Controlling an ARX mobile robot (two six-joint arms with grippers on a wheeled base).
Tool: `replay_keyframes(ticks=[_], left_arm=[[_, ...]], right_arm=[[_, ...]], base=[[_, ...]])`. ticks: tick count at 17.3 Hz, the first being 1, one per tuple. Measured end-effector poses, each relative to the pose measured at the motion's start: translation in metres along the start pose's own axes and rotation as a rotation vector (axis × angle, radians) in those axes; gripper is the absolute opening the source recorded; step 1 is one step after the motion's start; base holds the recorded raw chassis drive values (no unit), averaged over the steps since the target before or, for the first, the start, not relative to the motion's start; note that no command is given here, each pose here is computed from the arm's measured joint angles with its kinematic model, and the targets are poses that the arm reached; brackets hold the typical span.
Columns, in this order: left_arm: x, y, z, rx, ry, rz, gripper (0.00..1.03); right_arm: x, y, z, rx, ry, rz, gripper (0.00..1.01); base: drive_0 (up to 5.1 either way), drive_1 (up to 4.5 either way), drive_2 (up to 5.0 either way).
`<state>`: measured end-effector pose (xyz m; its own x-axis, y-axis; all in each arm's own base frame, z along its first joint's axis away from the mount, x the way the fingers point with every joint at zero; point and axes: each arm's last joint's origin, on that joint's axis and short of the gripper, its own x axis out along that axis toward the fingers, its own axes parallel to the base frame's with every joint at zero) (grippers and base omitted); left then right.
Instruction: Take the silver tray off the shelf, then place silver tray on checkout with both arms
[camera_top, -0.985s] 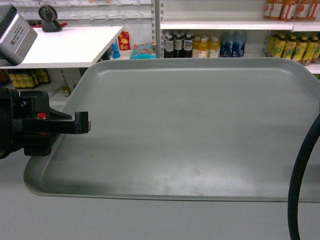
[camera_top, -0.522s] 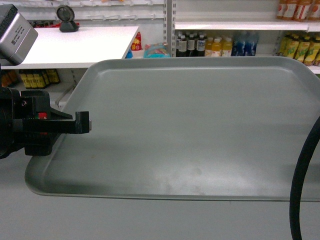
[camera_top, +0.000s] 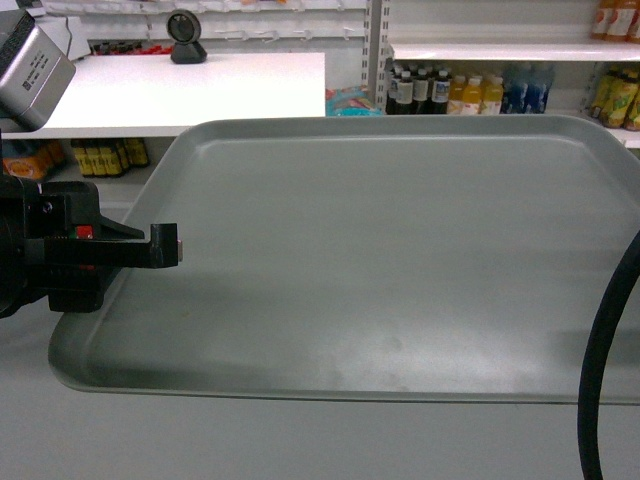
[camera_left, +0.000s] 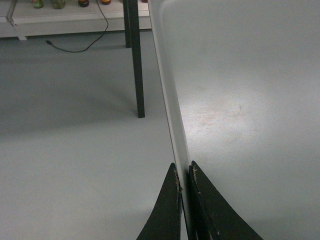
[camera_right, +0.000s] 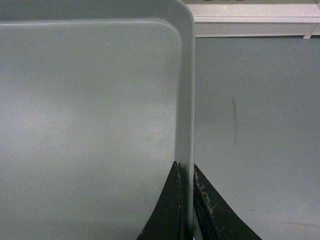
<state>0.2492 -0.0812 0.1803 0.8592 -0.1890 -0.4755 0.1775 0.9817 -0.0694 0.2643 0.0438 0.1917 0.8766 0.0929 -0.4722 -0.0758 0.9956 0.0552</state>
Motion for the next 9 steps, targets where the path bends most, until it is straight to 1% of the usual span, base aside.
replay_keyframes(ticks=[9], left_arm=[[0.0000,-0.0001,0.0000,0.000,0.000,0.000,0.03]], right_arm=[[0.0000,-0.0002,-0.0004,0.000,0.004,-0.003,0.03]], base=[[-4.6,2.23,2.2]])
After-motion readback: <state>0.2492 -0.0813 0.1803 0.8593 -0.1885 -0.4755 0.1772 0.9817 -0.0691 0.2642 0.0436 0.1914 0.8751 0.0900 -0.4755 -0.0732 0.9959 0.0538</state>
